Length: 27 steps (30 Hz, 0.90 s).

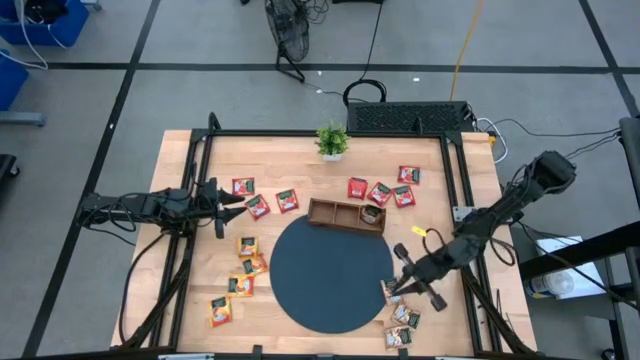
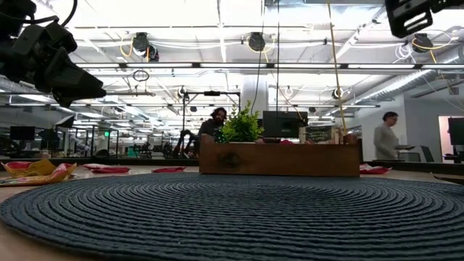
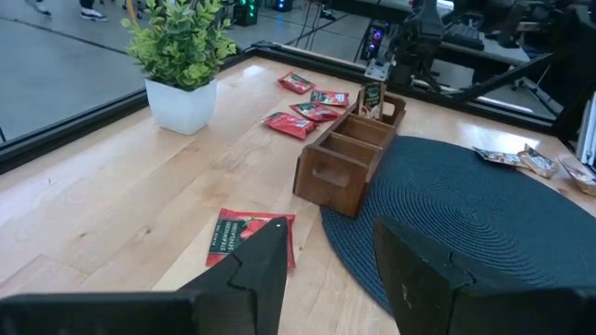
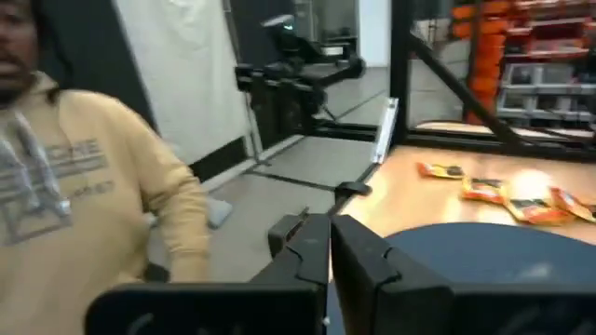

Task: Pick & Place Tea
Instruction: Put the top brown tea bag into the right slot of the wooden organizer

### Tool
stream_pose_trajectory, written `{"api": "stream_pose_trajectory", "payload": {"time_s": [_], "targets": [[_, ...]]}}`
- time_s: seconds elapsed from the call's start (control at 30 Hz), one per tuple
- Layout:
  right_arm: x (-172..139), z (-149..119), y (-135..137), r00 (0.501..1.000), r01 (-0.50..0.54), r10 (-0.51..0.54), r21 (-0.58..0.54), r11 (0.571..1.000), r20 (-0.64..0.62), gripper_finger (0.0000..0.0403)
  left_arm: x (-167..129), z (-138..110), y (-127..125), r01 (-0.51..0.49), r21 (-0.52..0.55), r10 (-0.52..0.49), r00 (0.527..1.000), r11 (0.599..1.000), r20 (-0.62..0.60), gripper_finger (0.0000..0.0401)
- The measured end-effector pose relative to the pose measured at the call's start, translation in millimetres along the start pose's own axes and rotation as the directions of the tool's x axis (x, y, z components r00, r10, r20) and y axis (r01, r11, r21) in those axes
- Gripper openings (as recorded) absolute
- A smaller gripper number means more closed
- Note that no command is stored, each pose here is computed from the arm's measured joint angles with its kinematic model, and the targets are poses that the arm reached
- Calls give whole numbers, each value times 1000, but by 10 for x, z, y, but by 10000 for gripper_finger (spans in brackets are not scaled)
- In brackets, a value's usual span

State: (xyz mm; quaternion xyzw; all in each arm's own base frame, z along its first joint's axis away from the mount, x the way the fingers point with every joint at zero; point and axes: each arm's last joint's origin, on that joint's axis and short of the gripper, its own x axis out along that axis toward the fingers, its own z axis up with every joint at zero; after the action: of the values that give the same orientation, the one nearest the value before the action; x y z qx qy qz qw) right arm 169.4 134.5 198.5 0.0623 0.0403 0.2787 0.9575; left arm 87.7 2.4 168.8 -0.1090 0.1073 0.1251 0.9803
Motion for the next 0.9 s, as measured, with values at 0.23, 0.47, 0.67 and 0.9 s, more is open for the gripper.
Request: {"api": "stream_pose_trajectory", "payload": {"time_s": [0.23,0.47,0.67,0.9], "targets": [[287,48,262,882,227,-245,-93,969,-403,150,0,0,0,0,0,0,1000,1000,0,161],[639,-97,386,501,353,-411,-253,901,-762,266,0,1,0,0,0,0,1000,1000,1,161],[852,-422,316,267,357,-365,-260,897,-892,285,0,1,0,0,0,0,1000,1000,0,161],[921,-629,261,168,387,-296,-214,897,-940,277,0,0,0,0,0,0,1000,1000,0,161]]}}
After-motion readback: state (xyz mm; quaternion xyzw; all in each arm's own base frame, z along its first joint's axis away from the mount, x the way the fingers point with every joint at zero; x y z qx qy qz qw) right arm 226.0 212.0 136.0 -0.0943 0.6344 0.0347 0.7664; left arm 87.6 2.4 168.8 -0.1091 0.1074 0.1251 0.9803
